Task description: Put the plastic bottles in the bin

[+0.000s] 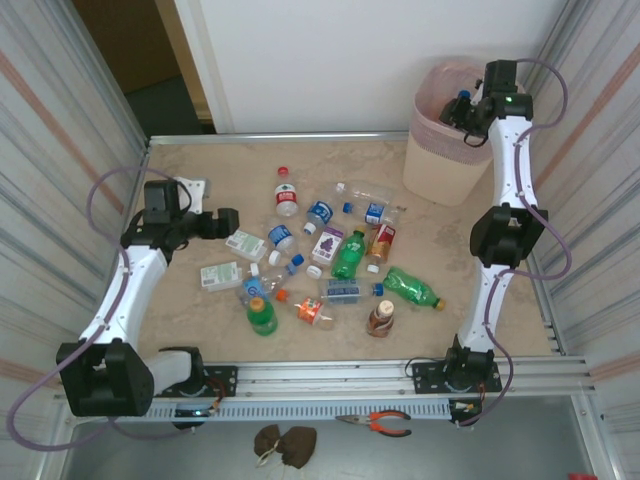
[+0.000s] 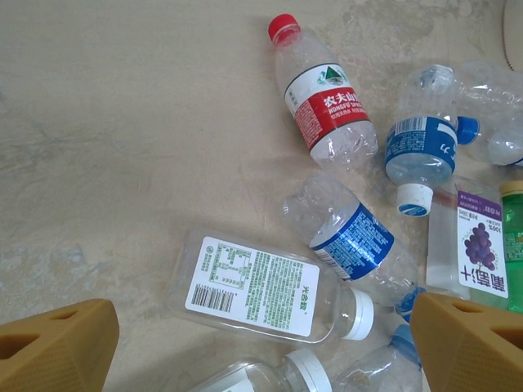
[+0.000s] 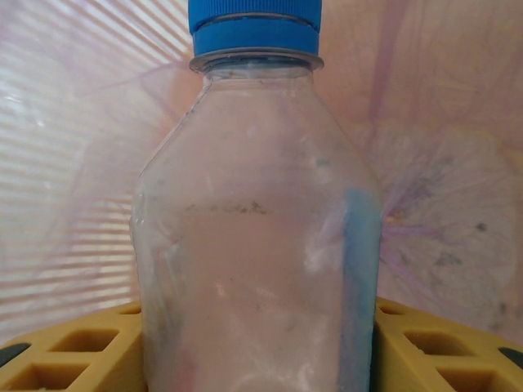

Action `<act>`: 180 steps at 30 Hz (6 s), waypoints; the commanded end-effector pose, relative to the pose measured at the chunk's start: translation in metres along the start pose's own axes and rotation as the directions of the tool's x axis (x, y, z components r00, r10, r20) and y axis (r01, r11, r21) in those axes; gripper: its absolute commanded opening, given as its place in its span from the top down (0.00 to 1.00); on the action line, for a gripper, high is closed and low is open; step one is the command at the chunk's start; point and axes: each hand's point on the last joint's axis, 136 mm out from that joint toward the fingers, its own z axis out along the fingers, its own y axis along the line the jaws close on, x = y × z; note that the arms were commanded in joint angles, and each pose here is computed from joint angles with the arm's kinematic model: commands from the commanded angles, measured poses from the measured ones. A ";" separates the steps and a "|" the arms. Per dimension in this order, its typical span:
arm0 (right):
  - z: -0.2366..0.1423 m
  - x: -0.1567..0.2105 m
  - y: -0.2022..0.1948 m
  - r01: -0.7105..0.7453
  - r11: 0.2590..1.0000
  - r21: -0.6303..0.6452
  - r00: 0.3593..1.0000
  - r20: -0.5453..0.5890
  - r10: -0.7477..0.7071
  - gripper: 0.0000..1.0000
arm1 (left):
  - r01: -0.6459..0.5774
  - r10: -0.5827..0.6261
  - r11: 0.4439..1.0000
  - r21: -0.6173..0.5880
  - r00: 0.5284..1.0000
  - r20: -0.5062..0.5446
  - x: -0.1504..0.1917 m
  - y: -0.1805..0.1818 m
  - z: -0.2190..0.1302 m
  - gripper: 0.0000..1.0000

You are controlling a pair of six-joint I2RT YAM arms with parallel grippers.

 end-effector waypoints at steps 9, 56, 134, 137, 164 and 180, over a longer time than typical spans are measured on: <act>-0.048 0.042 -0.013 0.208 0.976 0.061 0.966 -0.168 -0.196 0.42 | -0.014 0.014 1.000 0.010 0.999 -0.034 0.006 -0.003 0.004 0.07; 0.076 0.126 0.021 0.410 0.903 -0.130 0.809 -0.405 -0.426 0.35 | -0.018 0.020 0.999 0.033 0.996 -0.082 0.012 -0.008 0.015 0.08; -0.143 0.091 0.054 0.380 0.921 -0.084 0.923 -0.033 -0.383 0.13 | 0.856 -0.958 -0.285 -0.431 -0.249 0.140 0.167 0.054 0.051 0.13; -0.144 0.092 0.055 0.382 0.920 -0.082 0.922 -0.032 -0.386 0.13 | 0.850 -0.957 -0.290 -0.440 -0.256 0.136 0.170 0.055 0.051 0.17; -0.206 0.144 0.131 0.581 0.757 -0.300 0.810 0.128 -0.572 0.10 | 0.937 -0.954 0.301 0.180 0.293 0.069 -0.003 0.021 -0.031 0.58; -0.280 0.247 0.232 0.706 0.233 -0.669 0.647 0.475 -0.597 0.04 | -0.042 -0.304 0.722 0.691 0.878 0.371 -0.136 -0.145 -0.135 0.62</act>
